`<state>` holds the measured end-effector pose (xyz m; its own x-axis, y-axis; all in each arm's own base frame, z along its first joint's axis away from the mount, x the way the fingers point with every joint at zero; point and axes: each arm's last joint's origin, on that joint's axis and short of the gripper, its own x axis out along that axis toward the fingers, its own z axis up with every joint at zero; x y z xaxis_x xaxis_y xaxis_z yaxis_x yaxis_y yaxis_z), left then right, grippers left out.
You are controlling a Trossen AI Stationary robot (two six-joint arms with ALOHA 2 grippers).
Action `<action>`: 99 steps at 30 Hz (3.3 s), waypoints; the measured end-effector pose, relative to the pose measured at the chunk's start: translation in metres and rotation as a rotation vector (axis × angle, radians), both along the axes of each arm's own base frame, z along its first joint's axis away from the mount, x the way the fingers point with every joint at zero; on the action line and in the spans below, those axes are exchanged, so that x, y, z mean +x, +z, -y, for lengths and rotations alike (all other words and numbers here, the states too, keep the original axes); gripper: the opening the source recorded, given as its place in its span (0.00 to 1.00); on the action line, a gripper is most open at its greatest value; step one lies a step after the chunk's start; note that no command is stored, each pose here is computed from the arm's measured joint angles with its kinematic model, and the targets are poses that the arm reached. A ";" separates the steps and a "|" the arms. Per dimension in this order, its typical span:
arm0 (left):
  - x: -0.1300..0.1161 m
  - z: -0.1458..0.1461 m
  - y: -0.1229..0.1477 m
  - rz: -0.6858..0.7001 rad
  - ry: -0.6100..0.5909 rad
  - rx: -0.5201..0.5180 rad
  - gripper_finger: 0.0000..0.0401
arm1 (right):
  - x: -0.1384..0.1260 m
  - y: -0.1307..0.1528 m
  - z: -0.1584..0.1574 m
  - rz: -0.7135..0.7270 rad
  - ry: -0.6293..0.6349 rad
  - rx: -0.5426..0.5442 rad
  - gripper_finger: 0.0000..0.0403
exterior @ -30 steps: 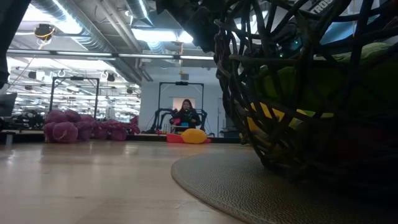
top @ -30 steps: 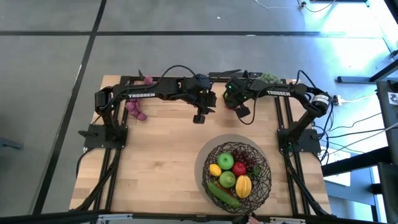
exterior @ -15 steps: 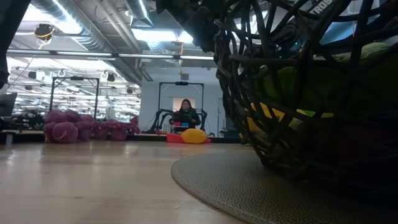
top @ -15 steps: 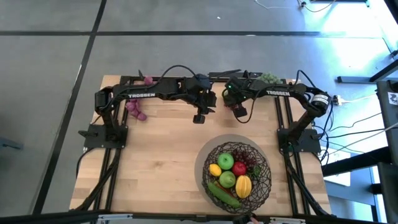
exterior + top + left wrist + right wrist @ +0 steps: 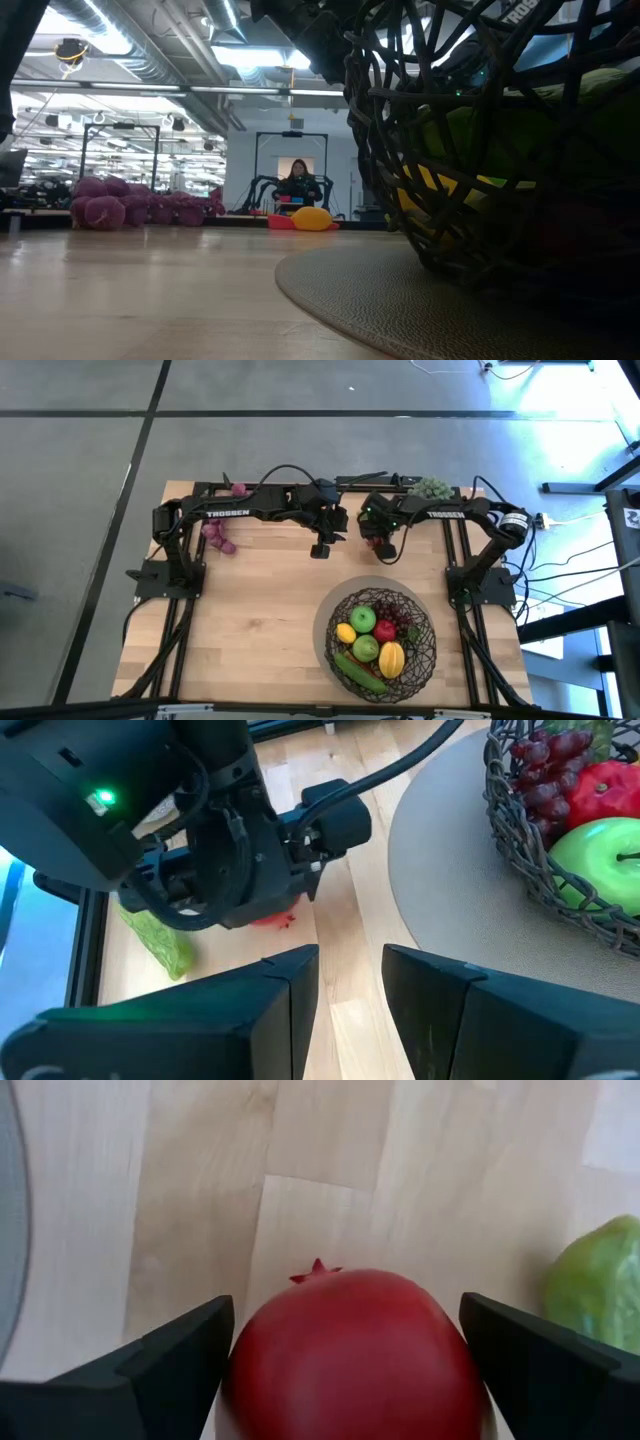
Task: Build produce basket
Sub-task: Put the red pomegranate into the wire basket
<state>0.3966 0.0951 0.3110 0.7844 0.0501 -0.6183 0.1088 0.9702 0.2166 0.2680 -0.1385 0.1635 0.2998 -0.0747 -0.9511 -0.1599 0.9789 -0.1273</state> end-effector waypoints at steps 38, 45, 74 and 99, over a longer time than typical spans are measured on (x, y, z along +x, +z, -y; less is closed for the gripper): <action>0.001 0.002 0.000 0.000 -0.004 -0.001 0.26 | 0.011 0.008 -0.015 0.010 -0.033 0.028 0.76; 0.000 0.002 0.000 -0.006 -0.004 -0.002 0.26 | 0.021 0.026 -0.018 0.014 -0.066 0.044 0.76; -0.044 0.006 0.029 -0.104 -0.051 -0.057 0.26 | 0.010 0.178 -0.098 0.269 -0.440 0.069 0.76; -0.042 0.030 0.037 -0.044 -0.217 -0.134 0.26 | -0.065 0.172 -0.258 0.261 -0.794 0.244 0.76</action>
